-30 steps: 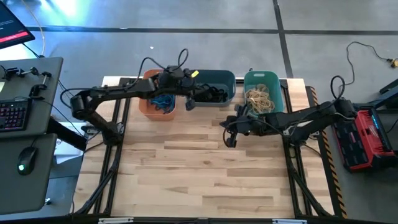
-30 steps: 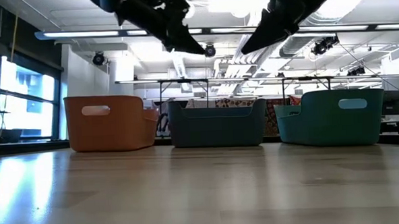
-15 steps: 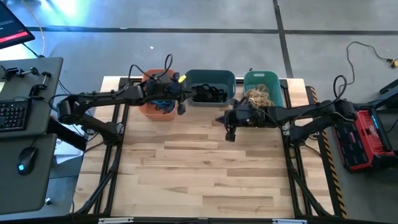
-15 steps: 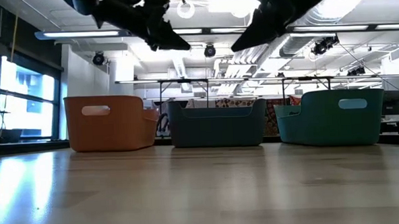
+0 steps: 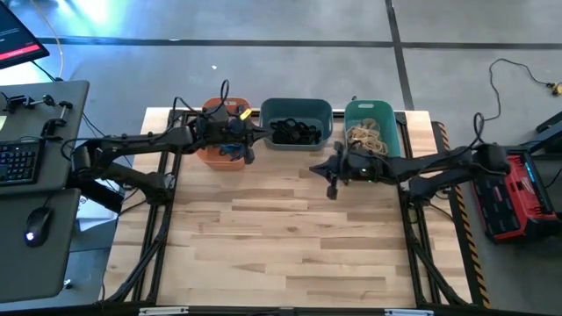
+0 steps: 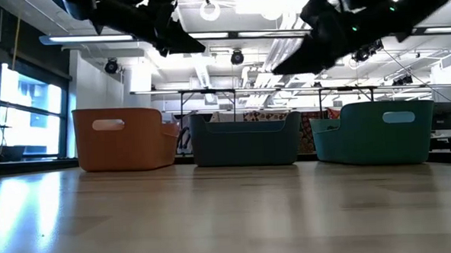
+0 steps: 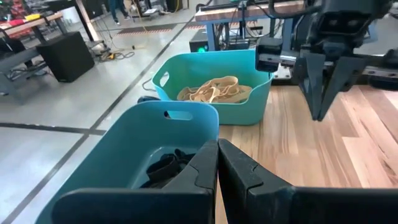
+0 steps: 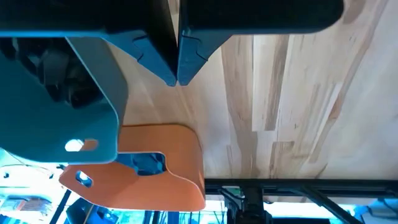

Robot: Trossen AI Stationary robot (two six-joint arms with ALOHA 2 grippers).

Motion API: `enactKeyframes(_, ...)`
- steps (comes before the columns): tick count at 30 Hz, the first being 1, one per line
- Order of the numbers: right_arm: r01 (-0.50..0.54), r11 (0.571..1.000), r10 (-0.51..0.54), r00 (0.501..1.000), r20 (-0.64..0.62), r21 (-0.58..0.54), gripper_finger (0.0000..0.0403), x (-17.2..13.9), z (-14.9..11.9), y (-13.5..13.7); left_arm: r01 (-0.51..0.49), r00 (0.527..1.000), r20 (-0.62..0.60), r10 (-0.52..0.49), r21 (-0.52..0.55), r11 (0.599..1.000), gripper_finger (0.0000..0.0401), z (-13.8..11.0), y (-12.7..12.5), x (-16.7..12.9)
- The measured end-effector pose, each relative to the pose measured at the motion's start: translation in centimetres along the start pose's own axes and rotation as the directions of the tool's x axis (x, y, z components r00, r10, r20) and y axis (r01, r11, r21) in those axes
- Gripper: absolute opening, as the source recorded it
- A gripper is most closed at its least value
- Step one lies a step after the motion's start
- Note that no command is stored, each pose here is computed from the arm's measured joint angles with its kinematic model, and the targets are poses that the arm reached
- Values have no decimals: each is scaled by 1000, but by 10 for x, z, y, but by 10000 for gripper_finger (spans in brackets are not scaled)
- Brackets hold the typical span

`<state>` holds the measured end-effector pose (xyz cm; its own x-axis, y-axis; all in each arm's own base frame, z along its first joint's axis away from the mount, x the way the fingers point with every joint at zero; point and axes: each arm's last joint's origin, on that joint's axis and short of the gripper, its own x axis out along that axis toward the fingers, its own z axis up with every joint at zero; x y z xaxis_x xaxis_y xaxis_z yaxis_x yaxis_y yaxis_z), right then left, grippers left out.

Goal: Sort rubber bands into baskets
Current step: Return to Home Position

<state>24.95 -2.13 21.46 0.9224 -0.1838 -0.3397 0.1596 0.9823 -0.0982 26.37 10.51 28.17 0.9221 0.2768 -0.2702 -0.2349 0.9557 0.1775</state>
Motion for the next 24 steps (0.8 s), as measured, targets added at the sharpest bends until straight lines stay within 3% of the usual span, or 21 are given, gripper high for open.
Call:
enactKeyframes(9,7,999,-11,992,127,39,0,-56,-17,-6,-4,1000,20,4,-15,1000,2,2,0,-1)
enactKeyframes(14,67,997,-72,989,126,44,0,-84,-29,-10,-6,1000,31,6,-14,1000,2,3,0,-1)
enactKeyframes(24,70,996,-83,972,222,63,0,-113,-63,-11,0,999,33,1,-21,1000,2,3,0,-1)
